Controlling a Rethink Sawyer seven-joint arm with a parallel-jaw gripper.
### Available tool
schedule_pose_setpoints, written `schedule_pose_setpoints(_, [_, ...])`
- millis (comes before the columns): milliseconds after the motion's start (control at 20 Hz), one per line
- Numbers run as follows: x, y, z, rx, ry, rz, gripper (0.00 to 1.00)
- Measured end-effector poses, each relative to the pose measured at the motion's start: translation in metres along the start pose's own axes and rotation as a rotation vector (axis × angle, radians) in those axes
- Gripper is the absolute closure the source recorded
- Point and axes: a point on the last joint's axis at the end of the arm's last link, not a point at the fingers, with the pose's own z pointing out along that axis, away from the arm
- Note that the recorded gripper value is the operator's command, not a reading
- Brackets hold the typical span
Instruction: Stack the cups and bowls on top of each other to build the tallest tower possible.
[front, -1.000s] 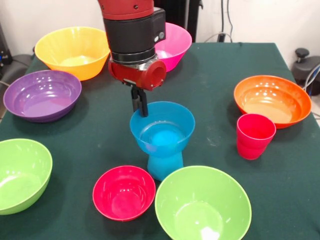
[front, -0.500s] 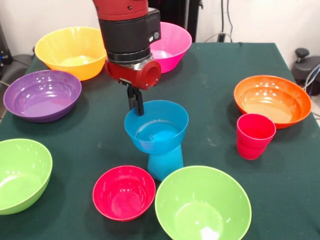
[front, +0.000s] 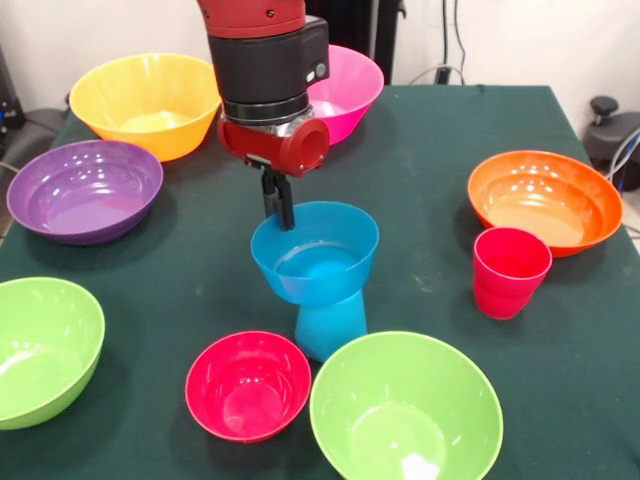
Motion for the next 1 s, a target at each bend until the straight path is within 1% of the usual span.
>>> schedule_pose_setpoints(100, [0.0010, 0.0019, 0.0002, -0.002, -0.007, -0.004, 1.00])
schedule_pose_setpoints(500, [0.0020, 0.0022, 0.0007, -0.001, -0.006, -0.005, 1.00])
schedule_pose_setpoints(850, [-0.0067, 0.0034, 0.0034, -0.005, -0.019, -0.002, 1.00])
schedule_pose_setpoints(1000, [-0.0076, 0.0038, 0.0032, -0.005, -0.021, -0.002, 1.00])
